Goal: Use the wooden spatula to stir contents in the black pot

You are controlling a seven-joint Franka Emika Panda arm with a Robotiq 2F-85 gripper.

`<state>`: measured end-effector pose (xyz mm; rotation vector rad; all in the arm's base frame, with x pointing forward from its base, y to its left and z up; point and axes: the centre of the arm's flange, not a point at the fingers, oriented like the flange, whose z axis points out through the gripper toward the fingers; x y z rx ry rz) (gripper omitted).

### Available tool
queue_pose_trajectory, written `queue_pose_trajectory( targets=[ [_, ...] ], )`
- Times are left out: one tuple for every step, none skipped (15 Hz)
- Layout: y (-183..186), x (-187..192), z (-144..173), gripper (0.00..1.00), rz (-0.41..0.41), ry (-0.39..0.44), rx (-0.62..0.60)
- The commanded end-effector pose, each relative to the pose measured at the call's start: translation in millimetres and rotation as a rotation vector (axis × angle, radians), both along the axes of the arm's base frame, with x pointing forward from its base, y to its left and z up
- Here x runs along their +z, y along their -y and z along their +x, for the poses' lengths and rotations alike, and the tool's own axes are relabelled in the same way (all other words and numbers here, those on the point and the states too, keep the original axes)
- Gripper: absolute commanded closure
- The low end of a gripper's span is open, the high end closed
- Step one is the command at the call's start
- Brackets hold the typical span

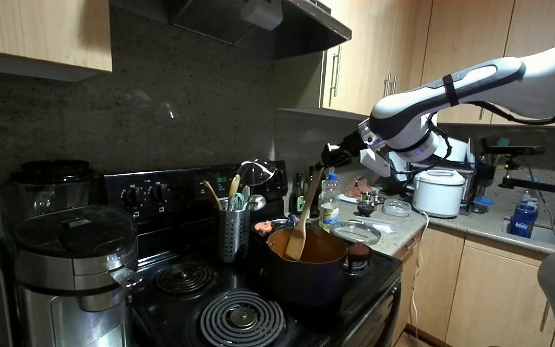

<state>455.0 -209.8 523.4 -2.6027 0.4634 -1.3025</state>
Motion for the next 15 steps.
queue_pose_trajectory(
  targets=[
    [14,-12,-4,0.94,-0.013,-0.001,0.0],
    [17,-16,-11,0.94,-0.013,-0.011,0.004],
    [19,-20,-15,0.94,-0.013,-0.017,0.005],
    [19,-22,-20,0.94,-0.011,-0.024,0.007],
    [20,-24,-25,0.94,-0.014,-0.026,0.014],
    [19,-25,-29,0.94,-0.015,-0.028,0.02],
    [17,-25,-32,0.94,-0.013,-0.029,0.024],
    [16,-25,-35,0.94,-0.011,-0.028,0.027],
    [14,-25,-39,0.94,-0.007,-0.027,0.031],
    [12,-24,-43,0.94,-0.008,-0.027,0.034],
    [8,-24,-49,0.94,-0.02,-0.03,0.022],
    [4,-26,-56,0.94,-0.026,-0.034,0.025],
    [0,-28,-64,0.95,-0.033,-0.038,0.031],
    [-5,-30,-70,0.95,-0.038,-0.042,0.038],
    [-11,-32,-77,0.94,-0.047,-0.046,0.049]
  ],
)
